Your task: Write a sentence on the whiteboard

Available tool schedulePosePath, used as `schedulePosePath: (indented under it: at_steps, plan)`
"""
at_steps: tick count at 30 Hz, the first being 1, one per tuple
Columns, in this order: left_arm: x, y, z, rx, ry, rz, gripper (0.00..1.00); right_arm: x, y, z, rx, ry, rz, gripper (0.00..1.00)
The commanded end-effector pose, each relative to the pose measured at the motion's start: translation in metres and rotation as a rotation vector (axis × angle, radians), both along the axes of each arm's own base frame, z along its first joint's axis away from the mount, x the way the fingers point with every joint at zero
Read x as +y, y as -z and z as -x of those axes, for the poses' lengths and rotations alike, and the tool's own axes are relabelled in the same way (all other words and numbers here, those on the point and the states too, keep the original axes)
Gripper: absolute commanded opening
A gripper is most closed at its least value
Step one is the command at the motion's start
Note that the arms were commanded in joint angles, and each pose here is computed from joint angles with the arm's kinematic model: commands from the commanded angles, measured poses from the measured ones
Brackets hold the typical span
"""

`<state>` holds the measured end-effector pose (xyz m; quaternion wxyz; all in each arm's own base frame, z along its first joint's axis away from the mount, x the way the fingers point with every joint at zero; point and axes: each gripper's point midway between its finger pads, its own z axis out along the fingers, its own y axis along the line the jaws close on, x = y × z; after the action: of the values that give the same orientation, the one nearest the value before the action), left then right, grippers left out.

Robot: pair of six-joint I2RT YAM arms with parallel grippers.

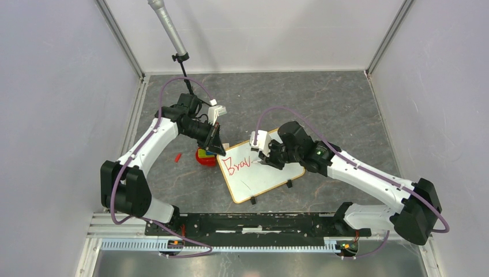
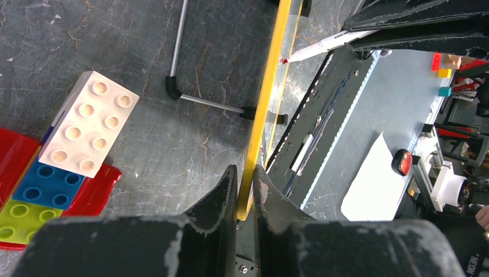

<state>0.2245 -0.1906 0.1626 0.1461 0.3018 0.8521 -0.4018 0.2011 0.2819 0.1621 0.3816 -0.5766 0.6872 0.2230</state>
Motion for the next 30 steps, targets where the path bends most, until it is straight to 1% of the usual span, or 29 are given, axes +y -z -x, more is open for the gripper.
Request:
schedulePosePath:
  at_steps: [1, 9, 17, 30]
  plan:
    - [0.002, -0.004, 0.000, -0.023, -0.015, -0.010, 0.03, -0.005, 0.000, -0.010, -0.046, 0.018, 0.016, 0.00]
    - [0.002, -0.003, 0.000, -0.018, -0.013, -0.010, 0.02, -0.021, -0.005, -0.023, -0.065, 0.062, 0.033, 0.00]
    - [0.002, -0.003, -0.001, -0.018, -0.013, -0.007, 0.02, -0.009, -0.022, -0.032, -0.082, 0.066, -0.015, 0.00]
    - [0.002, -0.003, -0.001, -0.018, -0.013, -0.010, 0.02, 0.000, -0.028, -0.033, -0.070, 0.052, -0.048, 0.00]
